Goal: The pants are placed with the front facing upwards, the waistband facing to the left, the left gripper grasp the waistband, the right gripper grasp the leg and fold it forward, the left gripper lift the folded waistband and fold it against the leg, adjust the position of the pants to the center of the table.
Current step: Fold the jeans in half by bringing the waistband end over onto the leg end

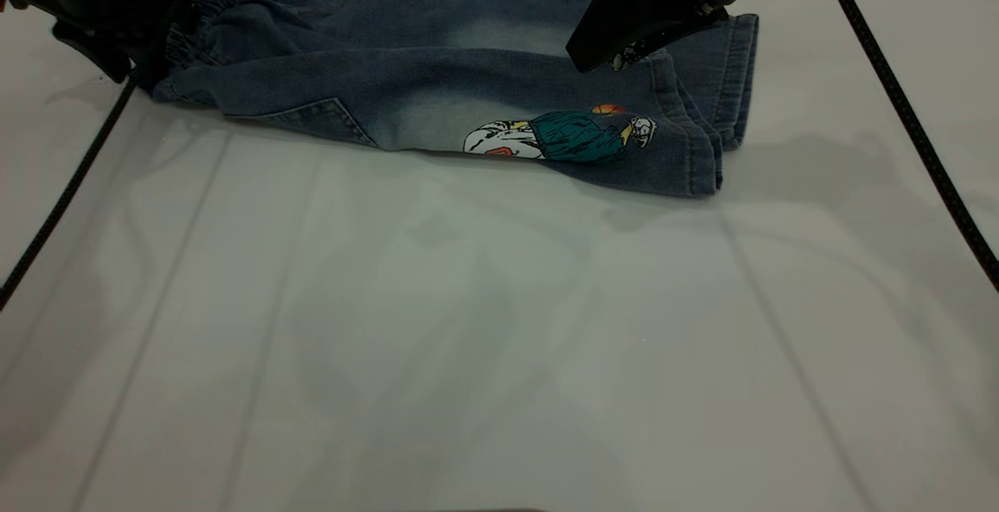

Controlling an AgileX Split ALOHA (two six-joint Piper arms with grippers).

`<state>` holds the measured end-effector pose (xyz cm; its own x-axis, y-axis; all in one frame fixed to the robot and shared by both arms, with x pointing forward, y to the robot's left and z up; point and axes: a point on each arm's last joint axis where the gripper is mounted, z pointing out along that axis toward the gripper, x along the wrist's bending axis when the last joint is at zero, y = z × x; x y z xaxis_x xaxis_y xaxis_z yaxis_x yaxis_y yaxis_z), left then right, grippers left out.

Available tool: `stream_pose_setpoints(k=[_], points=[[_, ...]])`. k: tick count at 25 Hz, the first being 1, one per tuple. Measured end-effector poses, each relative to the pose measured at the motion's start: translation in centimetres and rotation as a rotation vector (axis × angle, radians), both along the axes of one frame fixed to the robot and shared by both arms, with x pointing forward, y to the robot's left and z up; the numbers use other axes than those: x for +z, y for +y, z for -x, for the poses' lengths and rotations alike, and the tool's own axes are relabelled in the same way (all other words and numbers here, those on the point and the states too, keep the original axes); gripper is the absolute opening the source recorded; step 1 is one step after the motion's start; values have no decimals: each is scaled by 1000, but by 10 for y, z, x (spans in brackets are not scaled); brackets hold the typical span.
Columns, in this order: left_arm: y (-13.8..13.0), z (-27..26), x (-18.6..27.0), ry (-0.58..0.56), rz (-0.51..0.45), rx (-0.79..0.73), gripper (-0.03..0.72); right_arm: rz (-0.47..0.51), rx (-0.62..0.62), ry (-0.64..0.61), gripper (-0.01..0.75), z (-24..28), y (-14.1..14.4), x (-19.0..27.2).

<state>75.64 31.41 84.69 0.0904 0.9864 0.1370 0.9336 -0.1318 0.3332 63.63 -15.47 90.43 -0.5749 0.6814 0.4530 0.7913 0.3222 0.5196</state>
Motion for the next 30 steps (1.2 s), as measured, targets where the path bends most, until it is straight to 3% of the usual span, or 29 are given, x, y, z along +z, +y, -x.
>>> stream_pose_setpoints(k=[3, 6, 13, 20, 22, 30], points=[[-3, -1, -4, 4, 8, 10, 78, -4, 5, 5, 267, 1, 0, 0], [-4, -1, -5, 5, 26, 20, 11, -5, 7, 6, 267, 1, 0, 0], [-6, -3, 12, 12, 77, 10, 4, -6, 7, 7, 267, 1, 1, 0], [-10, 23, 77, 210, 91, -65, 4, -6, 7, 7, 267, 1, 1, 0], [-10, 25, 88, 208, 90, -79, 4, -6, 7, 7, 267, 1, 1, 0], [-10, 24, 64, 256, 95, -82, 61, -10, 10, 10, 267, 1, 1, 1]])
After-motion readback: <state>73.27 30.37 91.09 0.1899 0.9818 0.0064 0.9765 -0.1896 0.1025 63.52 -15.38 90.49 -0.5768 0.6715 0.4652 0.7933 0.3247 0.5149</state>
